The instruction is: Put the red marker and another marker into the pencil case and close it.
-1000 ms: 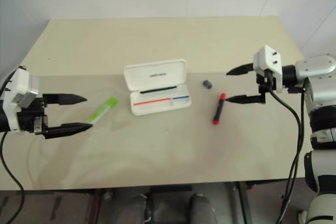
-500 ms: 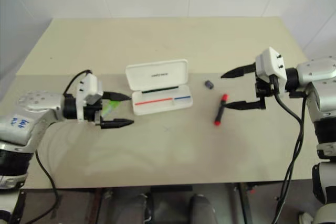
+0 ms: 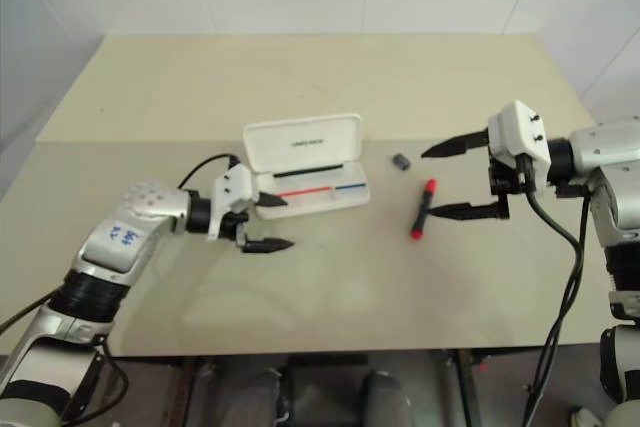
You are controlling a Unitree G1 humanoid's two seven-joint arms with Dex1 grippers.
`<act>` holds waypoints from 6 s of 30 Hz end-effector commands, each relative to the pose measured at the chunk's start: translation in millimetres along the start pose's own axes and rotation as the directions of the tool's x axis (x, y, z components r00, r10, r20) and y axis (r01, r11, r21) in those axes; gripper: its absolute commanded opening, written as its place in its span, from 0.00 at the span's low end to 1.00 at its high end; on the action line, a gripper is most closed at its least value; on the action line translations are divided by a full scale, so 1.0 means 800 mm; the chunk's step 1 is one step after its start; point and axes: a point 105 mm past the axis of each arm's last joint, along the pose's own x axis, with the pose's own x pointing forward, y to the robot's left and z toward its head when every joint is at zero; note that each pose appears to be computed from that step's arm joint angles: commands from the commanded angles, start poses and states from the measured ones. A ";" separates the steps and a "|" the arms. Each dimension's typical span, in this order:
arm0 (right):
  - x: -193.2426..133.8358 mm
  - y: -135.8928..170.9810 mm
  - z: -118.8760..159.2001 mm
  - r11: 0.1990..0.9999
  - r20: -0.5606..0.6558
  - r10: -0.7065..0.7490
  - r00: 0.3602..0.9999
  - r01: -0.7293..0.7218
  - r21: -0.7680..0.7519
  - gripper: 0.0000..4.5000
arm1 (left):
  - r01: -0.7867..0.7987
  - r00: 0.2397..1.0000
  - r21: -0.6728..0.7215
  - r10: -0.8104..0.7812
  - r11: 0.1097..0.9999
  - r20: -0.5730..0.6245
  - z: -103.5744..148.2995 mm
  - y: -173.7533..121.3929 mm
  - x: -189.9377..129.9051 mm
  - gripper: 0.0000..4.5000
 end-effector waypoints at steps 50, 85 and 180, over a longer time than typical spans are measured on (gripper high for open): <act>0.001 0.012 0.023 0.999 0.032 0.017 0.999 -0.016 -0.034 1.00 | 0.200 0.979 0.206 -0.189 0.958 -0.071 -0.003 -0.086 0.011 0.01; 0.013 -0.014 -0.069 0.944 -0.211 -0.211 0.954 0.255 0.209 1.00 | 0.073 0.997 0.067 -0.076 0.995 0.033 0.053 -0.103 -0.070 1.00; 0.201 0.042 0.056 0.965 0.040 0.255 0.966 -0.257 0.050 0.12 | -0.116 0.986 -0.066 0.123 0.991 0.116 0.080 -0.110 -0.176 1.00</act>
